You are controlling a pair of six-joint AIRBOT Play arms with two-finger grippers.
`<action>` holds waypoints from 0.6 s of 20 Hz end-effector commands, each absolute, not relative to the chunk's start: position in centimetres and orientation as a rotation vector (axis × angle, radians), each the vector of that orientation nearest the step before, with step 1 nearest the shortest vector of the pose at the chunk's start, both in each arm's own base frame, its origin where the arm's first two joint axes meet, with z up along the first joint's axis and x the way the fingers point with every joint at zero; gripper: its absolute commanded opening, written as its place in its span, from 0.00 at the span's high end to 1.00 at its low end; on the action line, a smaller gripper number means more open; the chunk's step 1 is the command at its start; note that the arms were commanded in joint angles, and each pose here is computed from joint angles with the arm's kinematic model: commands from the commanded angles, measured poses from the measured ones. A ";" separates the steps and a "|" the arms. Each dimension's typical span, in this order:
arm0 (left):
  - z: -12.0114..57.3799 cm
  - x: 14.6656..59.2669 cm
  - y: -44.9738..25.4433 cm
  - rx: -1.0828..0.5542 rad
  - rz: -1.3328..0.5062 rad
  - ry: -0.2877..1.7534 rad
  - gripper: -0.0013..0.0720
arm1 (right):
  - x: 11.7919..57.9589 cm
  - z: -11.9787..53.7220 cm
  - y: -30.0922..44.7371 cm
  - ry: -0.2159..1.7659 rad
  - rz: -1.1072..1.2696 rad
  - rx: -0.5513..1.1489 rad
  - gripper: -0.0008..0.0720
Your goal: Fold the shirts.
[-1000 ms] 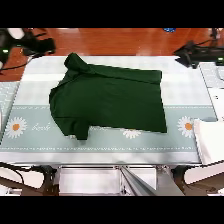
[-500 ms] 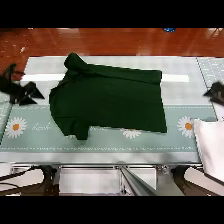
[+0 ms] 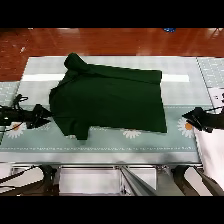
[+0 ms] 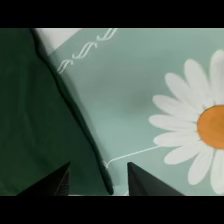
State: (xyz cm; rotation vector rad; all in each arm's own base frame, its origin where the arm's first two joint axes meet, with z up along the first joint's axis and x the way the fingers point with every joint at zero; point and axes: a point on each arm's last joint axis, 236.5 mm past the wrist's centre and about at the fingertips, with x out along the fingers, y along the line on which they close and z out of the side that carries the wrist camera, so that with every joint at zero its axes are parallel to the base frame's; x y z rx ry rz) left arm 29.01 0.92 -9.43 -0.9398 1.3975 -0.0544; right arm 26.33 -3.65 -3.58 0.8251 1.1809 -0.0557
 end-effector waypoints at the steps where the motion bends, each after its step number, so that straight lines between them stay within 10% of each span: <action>1: -11.5 30.0 -0.6 -0.949 -0.034 1.401 0.30 | 26.0 -3.7 -2.8 1.183 -0.039 0.851 0.43; 3: -12.0 30.4 -1.5 -0.932 -0.035 1.415 0.31 | 25.8 -3.8 -2.6 1.192 -0.035 0.851 0.43; 5: -12.0 30.5 -2.5 -0.898 -0.060 1.423 0.96 | 25.7 -3.9 -2.8 1.199 -0.040 0.844 0.43; 12: -11.0 30.9 -2.4 -0.808 -0.121 1.436 0.96 | 21.0 -8.3 0.0 1.360 -0.069 0.937 0.43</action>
